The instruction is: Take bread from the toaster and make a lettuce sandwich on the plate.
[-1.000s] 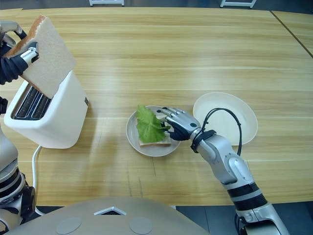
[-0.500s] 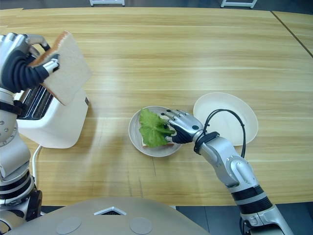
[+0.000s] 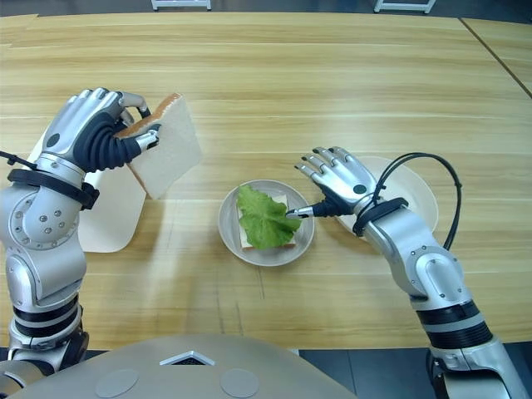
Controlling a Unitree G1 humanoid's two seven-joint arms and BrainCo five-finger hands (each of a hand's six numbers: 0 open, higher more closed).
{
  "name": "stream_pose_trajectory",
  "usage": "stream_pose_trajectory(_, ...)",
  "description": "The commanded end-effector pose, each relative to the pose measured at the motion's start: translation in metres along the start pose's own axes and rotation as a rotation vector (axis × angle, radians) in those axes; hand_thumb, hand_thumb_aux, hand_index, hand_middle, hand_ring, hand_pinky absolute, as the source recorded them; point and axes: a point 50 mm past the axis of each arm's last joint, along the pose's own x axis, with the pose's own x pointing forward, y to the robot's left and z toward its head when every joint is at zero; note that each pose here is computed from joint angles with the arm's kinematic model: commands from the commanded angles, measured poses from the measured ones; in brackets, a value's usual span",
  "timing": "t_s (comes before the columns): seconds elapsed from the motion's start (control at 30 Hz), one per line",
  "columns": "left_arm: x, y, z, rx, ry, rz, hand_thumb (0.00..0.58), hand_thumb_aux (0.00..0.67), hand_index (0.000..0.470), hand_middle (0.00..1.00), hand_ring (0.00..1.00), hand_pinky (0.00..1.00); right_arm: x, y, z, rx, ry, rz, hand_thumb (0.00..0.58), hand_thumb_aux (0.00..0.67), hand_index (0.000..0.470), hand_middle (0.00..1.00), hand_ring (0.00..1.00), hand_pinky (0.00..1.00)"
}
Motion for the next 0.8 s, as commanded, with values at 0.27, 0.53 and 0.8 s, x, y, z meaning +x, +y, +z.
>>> stream_pose_trajectory(0.27, 0.027, -0.076, 0.037, -0.496, -0.176, -0.396, 0.58, 0.67, 0.47, 1.0, 1.0, 1.0, -0.035, -0.04, -0.01, 0.472, -0.203, -0.209, 0.0, 0.0, 0.0, 0.0, 0.0, 0.0)
stream_pose_trajectory(0.53, 0.044, -0.111, 0.044, -0.813, -0.246, -0.62, 0.58, 0.67, 0.47, 1.0, 1.0, 1.0, -0.058, -0.028, 0.038, 0.757, -0.544, 0.041, 0.0, 0.0, 0.0, 0.0, 0.0, 0.0)
stream_pose_trajectory(0.8, 0.062, -0.128, 0.052, -0.726, -0.282, -0.655, 0.58, 0.67, 0.47, 1.0, 1.0, 1.0, -0.06, -0.008, 0.041, 0.703, -0.527, 0.166, 0.0, 0.0, 0.0, 0.0, 0.0, 0.0)
